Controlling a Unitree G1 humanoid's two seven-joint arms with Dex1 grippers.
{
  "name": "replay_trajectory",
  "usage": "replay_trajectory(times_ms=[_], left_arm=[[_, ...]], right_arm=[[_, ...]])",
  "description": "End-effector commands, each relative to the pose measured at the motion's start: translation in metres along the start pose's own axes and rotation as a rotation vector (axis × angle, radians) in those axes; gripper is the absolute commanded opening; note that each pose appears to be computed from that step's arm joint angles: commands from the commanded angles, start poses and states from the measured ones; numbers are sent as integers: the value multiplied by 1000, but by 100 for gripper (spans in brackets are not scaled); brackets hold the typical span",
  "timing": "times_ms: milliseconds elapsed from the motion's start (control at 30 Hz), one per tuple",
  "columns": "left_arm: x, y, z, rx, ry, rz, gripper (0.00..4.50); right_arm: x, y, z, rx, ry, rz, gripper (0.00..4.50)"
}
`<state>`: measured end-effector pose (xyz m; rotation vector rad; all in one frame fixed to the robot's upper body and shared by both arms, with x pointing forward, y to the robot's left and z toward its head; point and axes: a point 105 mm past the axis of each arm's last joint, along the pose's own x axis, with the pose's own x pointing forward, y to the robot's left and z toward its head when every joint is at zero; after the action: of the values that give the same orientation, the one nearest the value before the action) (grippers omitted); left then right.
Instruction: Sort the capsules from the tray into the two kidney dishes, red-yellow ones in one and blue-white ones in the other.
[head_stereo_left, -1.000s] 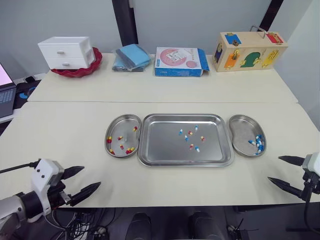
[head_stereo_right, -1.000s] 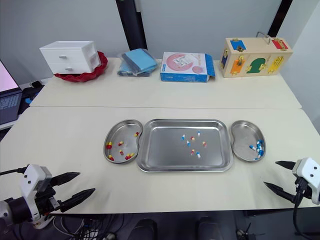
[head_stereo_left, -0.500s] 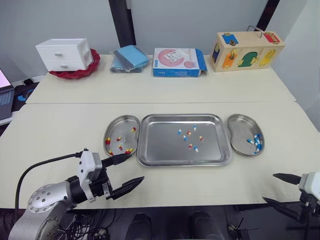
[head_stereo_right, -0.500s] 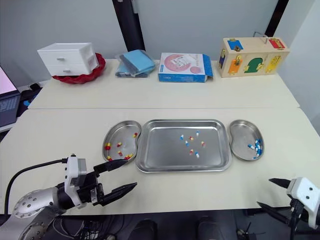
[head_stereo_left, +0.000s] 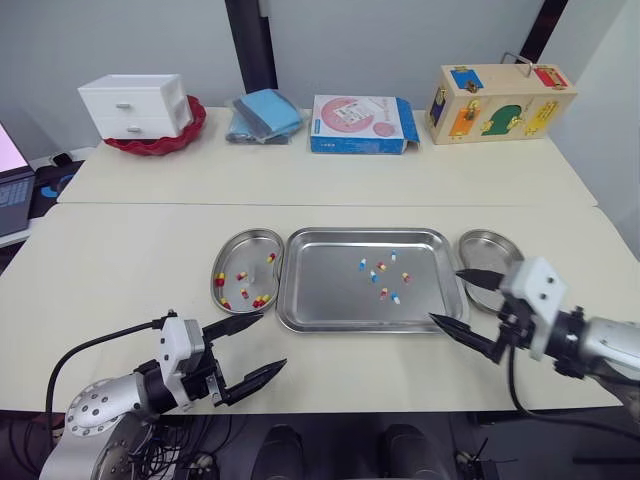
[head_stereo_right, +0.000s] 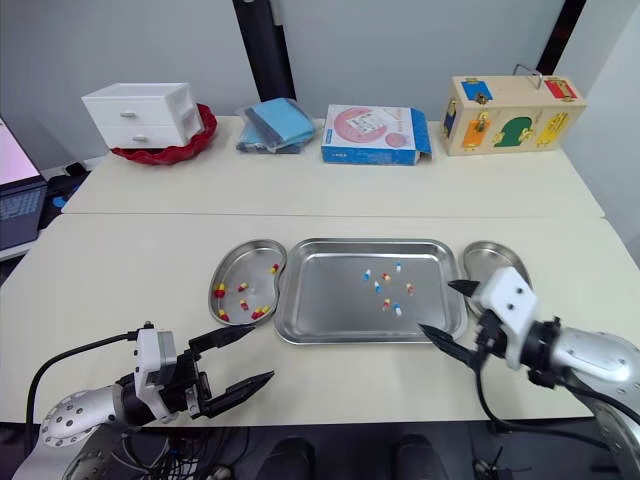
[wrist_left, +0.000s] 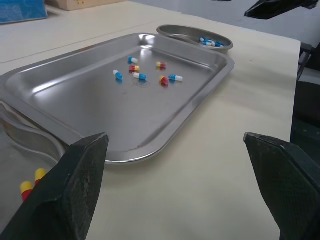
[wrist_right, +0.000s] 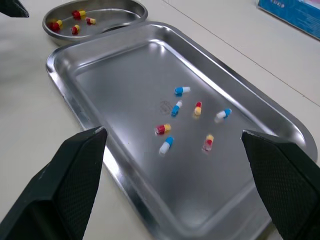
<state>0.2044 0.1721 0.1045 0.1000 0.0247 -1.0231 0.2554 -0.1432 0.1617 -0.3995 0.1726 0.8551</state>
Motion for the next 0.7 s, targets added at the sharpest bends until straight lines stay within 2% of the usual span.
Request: replay_trajectory(times_ms=[33, 67, 167, 433, 700], left_arm=[[3, -2, 3, 25, -21, -4, 448], [4, -3, 3, 26, -23, -4, 448], [7, -4, 2, 26, -39, -4, 450], [11, -3, -4, 24, -50, 1, 450], [11, -1, -7, 30, -50, 5, 450]], right_arm=[[19, -7, -2, -30, 41, -1, 450], [28, -12, 0, -40, 41, -6, 450], [63, -21, 7, -91, 61, 34, 400], [120, -28, 19, -166, 127, 120, 400], [149, -30, 14, -149, 193, 177, 400]])
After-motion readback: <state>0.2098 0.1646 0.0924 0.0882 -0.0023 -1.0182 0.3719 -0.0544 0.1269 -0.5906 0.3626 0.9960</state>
